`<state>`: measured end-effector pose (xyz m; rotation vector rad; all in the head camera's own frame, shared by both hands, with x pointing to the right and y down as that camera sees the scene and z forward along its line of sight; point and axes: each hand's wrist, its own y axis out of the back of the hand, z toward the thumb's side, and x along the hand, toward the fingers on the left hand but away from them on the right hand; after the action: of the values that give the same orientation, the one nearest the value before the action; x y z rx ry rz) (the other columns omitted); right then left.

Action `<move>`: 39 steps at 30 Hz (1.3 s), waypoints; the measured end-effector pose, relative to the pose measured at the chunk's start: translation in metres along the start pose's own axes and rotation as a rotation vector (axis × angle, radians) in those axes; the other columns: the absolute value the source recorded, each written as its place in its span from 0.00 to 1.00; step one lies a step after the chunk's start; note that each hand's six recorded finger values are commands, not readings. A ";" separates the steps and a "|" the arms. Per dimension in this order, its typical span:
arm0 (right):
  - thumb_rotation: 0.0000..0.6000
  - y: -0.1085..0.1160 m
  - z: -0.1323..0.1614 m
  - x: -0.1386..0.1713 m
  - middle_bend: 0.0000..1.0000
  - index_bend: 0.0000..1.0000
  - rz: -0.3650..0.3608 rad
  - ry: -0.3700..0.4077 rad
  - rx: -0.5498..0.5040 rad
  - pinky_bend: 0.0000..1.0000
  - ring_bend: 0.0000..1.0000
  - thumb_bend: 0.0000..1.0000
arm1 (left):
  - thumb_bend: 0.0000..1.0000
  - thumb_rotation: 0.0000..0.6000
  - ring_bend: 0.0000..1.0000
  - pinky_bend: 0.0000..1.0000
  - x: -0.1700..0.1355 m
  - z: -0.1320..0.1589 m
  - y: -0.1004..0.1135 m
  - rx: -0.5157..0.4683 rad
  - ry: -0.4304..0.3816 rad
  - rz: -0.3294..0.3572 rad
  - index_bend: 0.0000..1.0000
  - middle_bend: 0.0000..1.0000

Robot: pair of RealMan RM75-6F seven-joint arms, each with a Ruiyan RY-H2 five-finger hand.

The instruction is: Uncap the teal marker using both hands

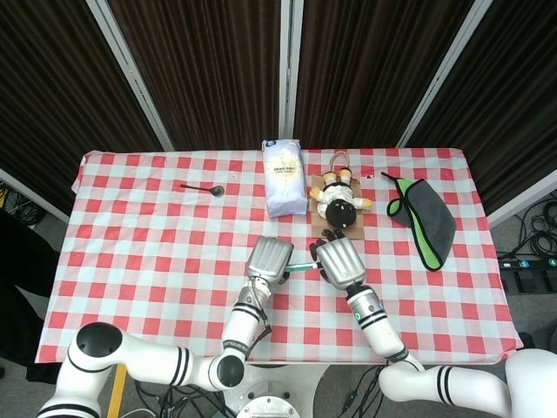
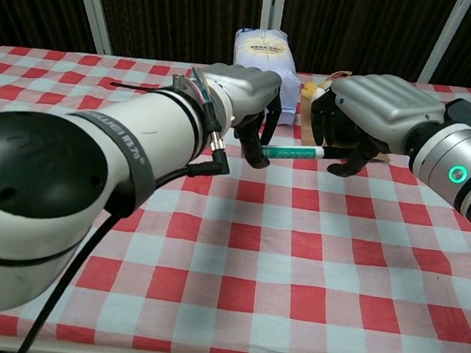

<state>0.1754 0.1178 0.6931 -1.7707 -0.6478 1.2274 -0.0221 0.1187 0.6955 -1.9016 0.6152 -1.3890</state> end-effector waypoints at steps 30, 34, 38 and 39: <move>1.00 0.000 -0.002 0.000 0.68 0.75 -0.033 -0.013 -0.001 0.31 0.39 0.26 | 0.38 1.00 0.51 0.63 -0.008 -0.004 0.006 -0.059 -0.013 -0.005 0.61 0.62; 1.00 0.001 -0.006 0.001 0.70 0.77 -0.046 -0.022 0.003 0.31 0.40 0.28 | 0.38 1.00 0.51 0.63 -0.009 -0.006 0.005 -0.060 -0.010 -0.008 0.61 0.62; 1.00 0.003 -0.013 0.004 0.71 0.79 -0.053 -0.035 0.006 0.32 0.40 0.30 | 0.38 1.00 0.51 0.63 -0.010 -0.010 0.007 -0.063 -0.005 -0.006 0.61 0.62; 1.00 0.003 -0.015 0.004 0.71 0.79 -0.054 -0.038 0.005 0.32 0.40 0.30 | 0.38 1.00 0.51 0.63 -0.011 -0.012 0.008 -0.064 -0.002 -0.004 0.61 0.62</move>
<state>0.1905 0.1143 0.6906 -1.7185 -0.7090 1.2279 -0.0366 0.1184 0.6853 -1.9557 0.6627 -1.3846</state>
